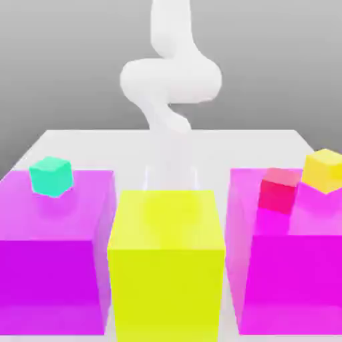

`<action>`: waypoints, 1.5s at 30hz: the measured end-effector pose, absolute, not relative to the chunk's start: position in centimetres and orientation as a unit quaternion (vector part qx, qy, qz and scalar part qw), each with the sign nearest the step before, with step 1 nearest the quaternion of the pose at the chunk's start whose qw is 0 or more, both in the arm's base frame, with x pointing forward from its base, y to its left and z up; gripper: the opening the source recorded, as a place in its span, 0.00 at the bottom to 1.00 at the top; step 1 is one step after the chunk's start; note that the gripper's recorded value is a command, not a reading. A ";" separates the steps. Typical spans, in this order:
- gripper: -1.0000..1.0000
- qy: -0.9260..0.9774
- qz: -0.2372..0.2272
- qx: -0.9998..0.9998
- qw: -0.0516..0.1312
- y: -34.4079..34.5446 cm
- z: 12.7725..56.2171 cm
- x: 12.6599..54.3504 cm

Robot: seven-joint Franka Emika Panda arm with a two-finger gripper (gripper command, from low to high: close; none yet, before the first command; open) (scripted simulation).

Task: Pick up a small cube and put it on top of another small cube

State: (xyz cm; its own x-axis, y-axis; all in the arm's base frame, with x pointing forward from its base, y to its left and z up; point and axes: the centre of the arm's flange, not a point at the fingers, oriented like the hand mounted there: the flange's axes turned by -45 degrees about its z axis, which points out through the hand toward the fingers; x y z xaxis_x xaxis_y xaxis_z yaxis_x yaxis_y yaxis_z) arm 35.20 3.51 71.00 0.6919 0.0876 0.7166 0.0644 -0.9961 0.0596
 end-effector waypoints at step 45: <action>0.50 0.493 0.040 0.869 -0.016 43.3 27.2 17.9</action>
